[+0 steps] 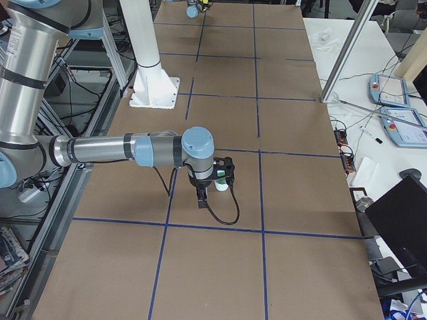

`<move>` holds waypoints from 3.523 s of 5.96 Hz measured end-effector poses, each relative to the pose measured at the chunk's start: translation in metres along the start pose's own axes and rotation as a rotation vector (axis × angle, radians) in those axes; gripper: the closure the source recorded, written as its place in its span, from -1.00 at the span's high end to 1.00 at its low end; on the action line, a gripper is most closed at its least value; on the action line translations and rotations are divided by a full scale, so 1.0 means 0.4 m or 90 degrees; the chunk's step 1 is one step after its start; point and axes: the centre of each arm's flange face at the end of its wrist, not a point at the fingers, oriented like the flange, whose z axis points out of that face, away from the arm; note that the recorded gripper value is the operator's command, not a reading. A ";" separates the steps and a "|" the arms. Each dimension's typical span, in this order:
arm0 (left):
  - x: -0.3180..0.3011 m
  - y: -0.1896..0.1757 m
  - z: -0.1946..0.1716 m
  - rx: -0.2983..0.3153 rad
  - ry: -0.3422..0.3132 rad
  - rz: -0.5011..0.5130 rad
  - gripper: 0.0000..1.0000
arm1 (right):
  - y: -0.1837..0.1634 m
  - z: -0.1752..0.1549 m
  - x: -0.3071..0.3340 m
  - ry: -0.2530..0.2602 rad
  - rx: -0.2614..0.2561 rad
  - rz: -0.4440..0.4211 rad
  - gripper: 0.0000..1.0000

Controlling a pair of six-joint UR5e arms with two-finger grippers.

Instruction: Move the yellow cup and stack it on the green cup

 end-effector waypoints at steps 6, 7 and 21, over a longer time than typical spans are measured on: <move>0.435 -0.363 0.057 -0.040 0.164 0.107 0.39 | 0.003 0.011 0.009 -0.002 -0.007 0.007 1.00; 0.498 -0.440 0.062 -0.041 0.205 0.138 0.39 | 0.003 0.012 0.011 -0.002 -0.007 0.008 1.00; 1.026 -0.545 -0.943 0.018 0.979 0.172 -0.13 | -0.218 -0.065 -0.168 -0.071 0.047 -0.078 1.00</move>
